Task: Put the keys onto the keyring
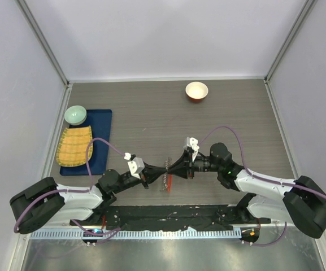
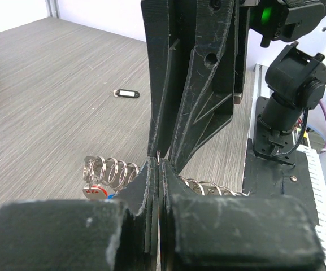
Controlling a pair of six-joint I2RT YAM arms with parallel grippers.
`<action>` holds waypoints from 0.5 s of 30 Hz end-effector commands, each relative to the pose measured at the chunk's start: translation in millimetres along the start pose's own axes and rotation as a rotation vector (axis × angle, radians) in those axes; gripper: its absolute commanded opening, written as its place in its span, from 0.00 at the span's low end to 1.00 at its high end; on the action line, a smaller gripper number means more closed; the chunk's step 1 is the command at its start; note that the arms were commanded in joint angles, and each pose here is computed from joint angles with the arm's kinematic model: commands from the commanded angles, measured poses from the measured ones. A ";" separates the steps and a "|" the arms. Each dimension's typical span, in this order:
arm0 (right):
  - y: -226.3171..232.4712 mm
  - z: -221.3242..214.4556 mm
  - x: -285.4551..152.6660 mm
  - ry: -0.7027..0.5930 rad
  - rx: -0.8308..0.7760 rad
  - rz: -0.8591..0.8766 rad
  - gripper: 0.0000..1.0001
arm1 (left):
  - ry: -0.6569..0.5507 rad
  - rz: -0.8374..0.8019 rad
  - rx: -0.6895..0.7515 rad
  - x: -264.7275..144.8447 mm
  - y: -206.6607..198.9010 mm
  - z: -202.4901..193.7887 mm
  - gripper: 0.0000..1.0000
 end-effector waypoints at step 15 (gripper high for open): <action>4.6 32.0 -8.7 0.099 -0.143 -0.077 0.01 | 0.001 0.003 0.059 -1.6 3.1 11.4 0.29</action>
Point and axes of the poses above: each gripper's point midway between its finger pads, its own x axis out along the fingers, its own y axis along the line the jaws close on, z = x × y, the point moved 5 cm from there along -x, back along the fingers, and after that the axes turned 14 degrees about x, right-handed, at the moved point
